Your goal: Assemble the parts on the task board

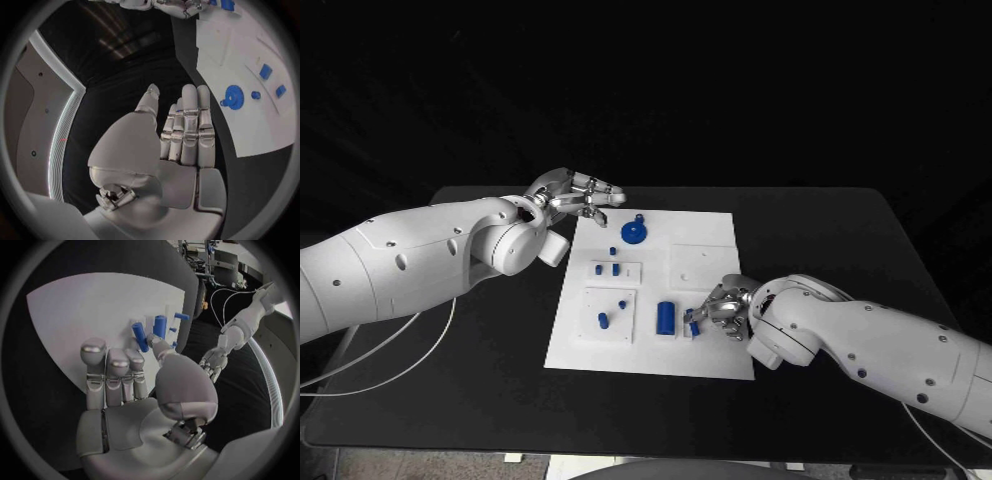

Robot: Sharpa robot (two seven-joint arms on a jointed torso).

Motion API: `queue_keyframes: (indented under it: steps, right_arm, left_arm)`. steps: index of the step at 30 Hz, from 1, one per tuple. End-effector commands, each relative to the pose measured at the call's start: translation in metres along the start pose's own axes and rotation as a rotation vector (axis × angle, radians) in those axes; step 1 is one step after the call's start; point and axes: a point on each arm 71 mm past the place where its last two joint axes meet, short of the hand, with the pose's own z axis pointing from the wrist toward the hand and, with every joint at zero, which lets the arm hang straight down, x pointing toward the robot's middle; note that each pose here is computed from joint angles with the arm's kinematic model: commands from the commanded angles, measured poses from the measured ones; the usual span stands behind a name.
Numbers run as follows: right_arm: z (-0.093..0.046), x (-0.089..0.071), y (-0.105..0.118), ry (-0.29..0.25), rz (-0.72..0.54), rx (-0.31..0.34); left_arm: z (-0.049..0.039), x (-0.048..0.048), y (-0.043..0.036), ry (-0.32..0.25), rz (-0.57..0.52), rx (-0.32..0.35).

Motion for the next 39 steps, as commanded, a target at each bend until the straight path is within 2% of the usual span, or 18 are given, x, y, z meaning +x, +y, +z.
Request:
queue_keyframes:
  steps: [1,39]
  right_arm:
    - [0.0009,0.0092,-0.0032,0.045,-0.06,0.017]
    - [-0.004,0.0101,-0.0013,0.039,-0.091,0.002]
  left_arm:
    - [0.0004,0.0022,-0.0013,0.017,0.001,0.005]
    - [0.0001,0.0016,-0.0005,0.02,0.0,-0.002]
